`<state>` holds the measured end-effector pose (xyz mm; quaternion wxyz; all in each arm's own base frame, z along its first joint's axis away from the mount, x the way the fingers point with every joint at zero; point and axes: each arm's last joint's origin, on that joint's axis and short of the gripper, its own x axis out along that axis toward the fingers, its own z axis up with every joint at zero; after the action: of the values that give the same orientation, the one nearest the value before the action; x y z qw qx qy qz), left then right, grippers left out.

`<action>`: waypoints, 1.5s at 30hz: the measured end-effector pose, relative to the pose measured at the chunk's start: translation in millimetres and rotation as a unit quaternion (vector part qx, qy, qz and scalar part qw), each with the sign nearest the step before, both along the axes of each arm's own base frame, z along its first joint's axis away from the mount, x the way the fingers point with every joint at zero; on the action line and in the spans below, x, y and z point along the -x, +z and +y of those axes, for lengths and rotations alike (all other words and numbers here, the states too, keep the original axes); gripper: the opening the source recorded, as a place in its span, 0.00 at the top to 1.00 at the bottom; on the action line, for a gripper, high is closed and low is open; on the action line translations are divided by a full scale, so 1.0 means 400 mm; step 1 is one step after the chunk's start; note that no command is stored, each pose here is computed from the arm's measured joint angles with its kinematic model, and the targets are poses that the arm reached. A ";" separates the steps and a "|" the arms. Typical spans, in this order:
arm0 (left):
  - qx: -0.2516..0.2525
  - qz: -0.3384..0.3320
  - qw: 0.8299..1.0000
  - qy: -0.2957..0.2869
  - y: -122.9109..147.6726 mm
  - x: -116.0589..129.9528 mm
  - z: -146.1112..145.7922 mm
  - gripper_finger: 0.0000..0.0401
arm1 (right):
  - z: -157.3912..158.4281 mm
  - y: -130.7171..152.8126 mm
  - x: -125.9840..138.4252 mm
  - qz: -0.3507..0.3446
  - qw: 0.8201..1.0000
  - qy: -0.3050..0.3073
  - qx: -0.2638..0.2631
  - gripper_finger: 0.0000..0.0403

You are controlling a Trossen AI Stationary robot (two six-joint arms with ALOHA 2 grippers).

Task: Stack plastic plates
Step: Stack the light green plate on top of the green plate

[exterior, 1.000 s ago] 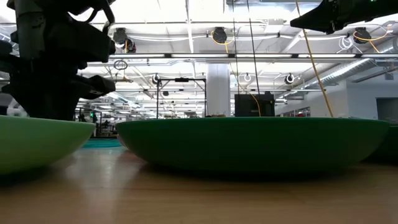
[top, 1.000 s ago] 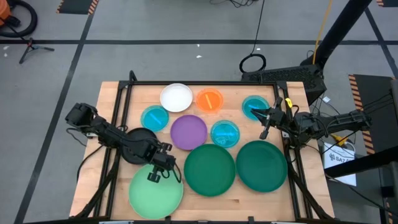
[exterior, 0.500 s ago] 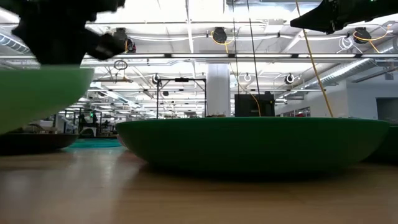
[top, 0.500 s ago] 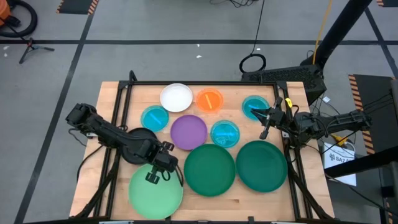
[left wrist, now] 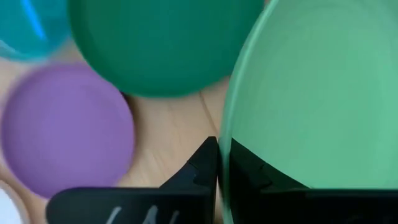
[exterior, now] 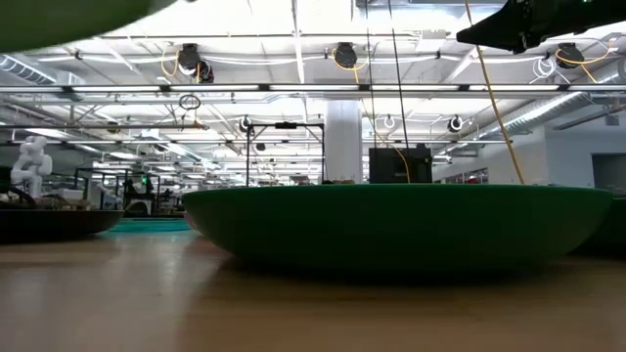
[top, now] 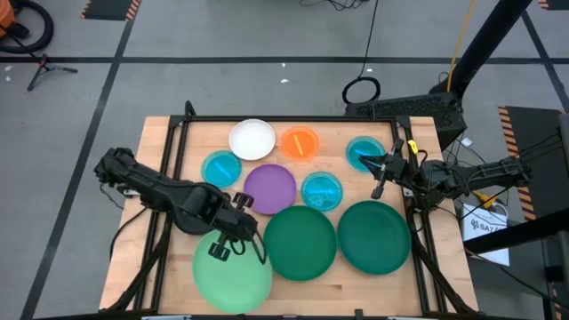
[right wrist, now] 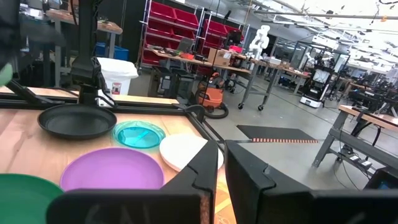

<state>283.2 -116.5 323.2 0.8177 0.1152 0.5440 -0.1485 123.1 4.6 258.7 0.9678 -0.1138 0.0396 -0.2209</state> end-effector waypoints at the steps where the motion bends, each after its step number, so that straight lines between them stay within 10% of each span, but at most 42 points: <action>1: 0.003 -0.012 1.000 0.007 0.014 -0.005 0.005 0.94 | 0.000 0.000 0.000 0.000 1.000 0.000 0.000 0.94; 20: 0.033 -0.126 0.951 0.282 -0.010 -0.177 0.227 0.94 | -0.001 0.002 0.004 -0.003 1.000 0.000 0.003 0.94; 45: 0.051 -0.073 0.953 0.291 -0.096 -0.230 0.244 0.92 | -0.003 0.006 0.018 -0.007 1.000 -0.002 0.007 0.94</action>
<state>375.1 -18.9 284.9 0.8677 -0.0791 0.4846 0.0771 115.8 3.2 261.1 0.9669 -0.1184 0.0311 -0.2240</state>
